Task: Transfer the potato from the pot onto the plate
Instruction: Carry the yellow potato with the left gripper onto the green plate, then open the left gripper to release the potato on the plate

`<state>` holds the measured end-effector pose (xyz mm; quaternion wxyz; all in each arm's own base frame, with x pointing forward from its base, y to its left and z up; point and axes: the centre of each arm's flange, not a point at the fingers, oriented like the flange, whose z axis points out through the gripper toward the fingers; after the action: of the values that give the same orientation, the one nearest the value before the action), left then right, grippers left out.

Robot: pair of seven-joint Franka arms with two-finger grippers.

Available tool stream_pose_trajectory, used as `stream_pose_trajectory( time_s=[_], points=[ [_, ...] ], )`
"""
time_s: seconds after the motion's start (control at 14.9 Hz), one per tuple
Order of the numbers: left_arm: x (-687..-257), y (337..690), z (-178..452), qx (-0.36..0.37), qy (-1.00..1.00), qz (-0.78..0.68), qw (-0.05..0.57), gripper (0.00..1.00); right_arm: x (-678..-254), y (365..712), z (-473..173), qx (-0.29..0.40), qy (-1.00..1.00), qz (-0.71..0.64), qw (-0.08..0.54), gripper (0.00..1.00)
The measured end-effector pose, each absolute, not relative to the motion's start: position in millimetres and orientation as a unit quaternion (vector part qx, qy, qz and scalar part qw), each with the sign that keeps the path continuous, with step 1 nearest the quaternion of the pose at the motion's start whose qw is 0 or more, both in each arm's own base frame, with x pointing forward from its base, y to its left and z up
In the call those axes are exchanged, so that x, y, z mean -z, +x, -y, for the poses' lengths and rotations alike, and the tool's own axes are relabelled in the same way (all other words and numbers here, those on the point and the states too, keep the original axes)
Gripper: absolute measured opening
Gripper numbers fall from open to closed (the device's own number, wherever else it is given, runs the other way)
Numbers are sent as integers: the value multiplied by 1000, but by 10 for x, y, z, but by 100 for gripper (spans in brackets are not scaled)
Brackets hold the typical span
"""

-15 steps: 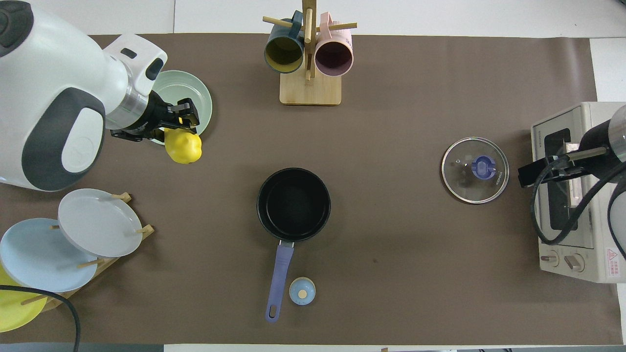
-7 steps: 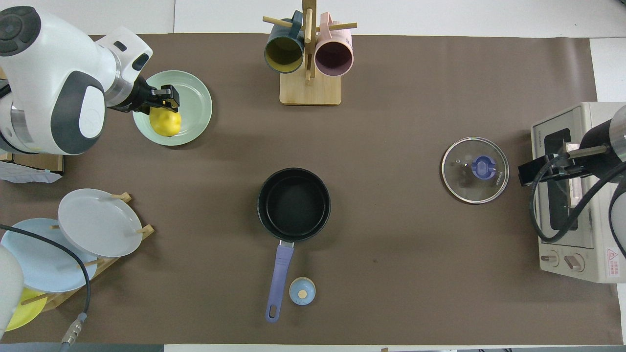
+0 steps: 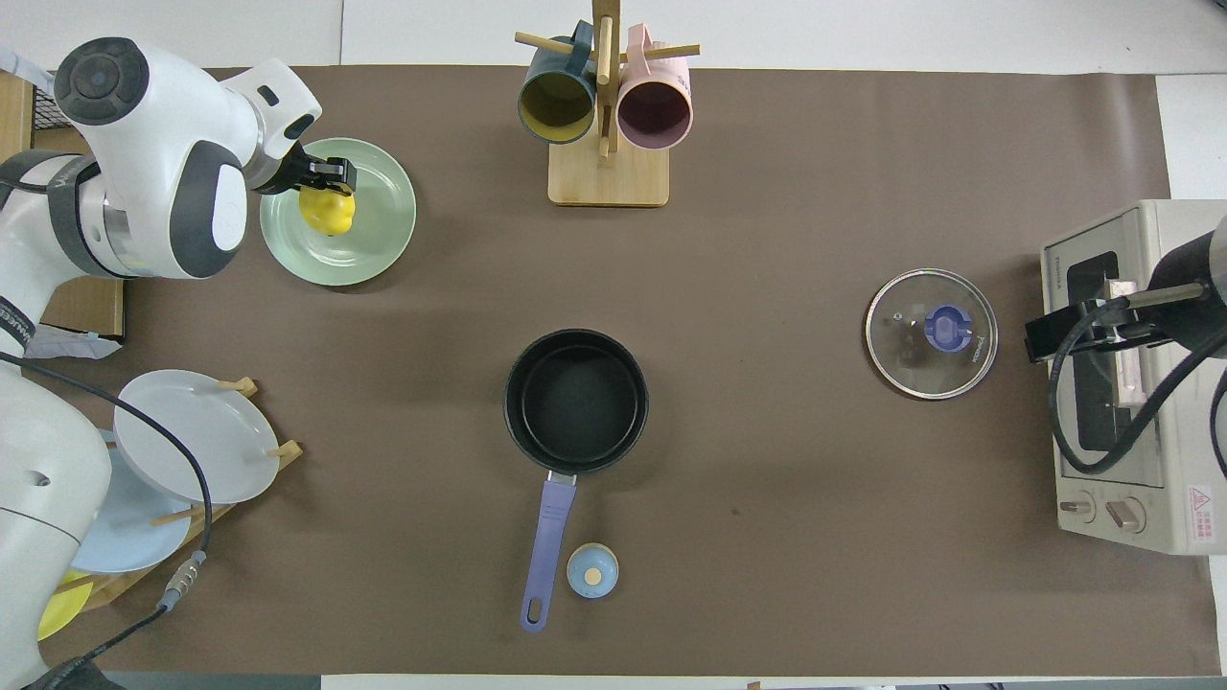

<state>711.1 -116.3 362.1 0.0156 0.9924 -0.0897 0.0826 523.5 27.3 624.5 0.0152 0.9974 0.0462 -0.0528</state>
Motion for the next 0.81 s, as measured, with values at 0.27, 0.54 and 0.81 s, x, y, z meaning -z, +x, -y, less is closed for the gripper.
stream_pose_trajectory(
  time_s=[0.27, 0.54, 0.81],
  points=[
    [-3558, 7124, 1167, -85, 992, 97, 12, 65, -6254, 5243, -153, 51, 998, -35, 14, 100],
    [-3609, 7130, 1125, -80, 992, 102, 4, 100, -6278, 5251, -207, 45, 998, -40, 14, 100],
    [-4316, 7050, 905, -47, 995, 87, 0, 100, -6278, 5251, -217, 45, 998, -41, 13, 100]
  ],
)
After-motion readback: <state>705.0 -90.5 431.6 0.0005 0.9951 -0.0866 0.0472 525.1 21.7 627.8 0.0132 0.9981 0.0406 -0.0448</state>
